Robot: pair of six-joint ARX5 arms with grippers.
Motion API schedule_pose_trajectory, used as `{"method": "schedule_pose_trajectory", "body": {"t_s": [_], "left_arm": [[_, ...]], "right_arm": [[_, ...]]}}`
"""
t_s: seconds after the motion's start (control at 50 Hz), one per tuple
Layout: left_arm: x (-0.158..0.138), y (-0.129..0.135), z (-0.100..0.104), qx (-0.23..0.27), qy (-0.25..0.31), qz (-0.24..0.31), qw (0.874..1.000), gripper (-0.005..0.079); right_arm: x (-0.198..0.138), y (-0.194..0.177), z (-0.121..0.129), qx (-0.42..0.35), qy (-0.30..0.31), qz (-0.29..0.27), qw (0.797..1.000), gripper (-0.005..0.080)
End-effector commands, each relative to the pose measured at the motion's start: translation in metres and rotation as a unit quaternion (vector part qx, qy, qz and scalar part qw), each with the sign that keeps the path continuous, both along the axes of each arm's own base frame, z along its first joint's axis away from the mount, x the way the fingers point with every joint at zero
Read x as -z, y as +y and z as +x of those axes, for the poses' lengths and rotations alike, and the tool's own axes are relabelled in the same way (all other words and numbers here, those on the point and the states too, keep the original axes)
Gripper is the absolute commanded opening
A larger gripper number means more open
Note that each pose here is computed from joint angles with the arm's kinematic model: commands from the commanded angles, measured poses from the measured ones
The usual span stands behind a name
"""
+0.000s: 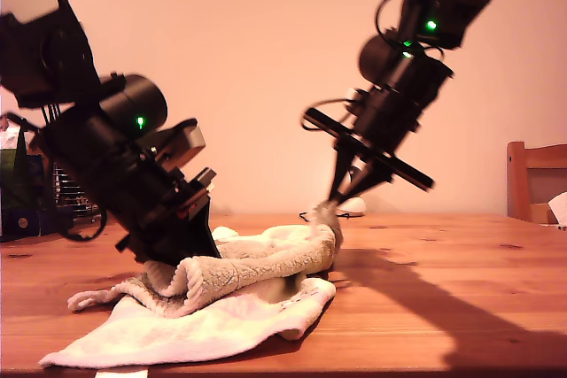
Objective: Fold the tea towel in front of you. After folding it, place it to the right side.
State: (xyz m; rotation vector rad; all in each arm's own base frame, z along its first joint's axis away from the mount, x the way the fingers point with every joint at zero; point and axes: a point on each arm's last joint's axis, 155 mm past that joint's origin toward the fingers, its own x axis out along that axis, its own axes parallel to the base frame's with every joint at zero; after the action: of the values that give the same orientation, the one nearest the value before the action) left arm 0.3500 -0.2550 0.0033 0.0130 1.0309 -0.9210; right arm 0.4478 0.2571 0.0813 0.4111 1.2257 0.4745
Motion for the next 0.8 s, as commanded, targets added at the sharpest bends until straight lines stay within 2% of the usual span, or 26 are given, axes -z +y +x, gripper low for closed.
{"method": "schedule_pose_trajectory", "body": {"t_s": [0.0, 0.12, 0.26, 0.56, 0.78], "left_arm": [[0.027, 0.004, -0.008, -0.002, 0.027, 0.021, 0.999, -0.0023], [0.025, 0.002, -0.004, -0.005, 0.018, 0.015, 1.000, -0.0023], [0.023, 0.001, 0.000, -0.008, 0.012, 0.011, 1.000, -0.0023], [0.019, 0.001, 0.006, -0.025, 0.014, -0.004, 1.000, -0.0023], [0.013, 0.004, 0.006, -0.025, 0.029, -0.031, 0.999, -0.0023]], "right_arm": [[-0.039, 0.015, -0.013, -0.026, -0.034, 0.021, 0.999, -0.0011], [-0.058, 0.029, -0.031, -0.051, -0.042, 0.027, 0.997, -0.0011], [-0.064, 0.041, -0.062, -0.089, -0.027, 0.017, 0.995, -0.0011], [-0.052, 0.079, -0.122, -0.174, 0.001, -0.014, 0.985, -0.0011], [-0.032, 0.082, -0.152, -0.209, 0.015, -0.061, 0.976, -0.0011]]}}
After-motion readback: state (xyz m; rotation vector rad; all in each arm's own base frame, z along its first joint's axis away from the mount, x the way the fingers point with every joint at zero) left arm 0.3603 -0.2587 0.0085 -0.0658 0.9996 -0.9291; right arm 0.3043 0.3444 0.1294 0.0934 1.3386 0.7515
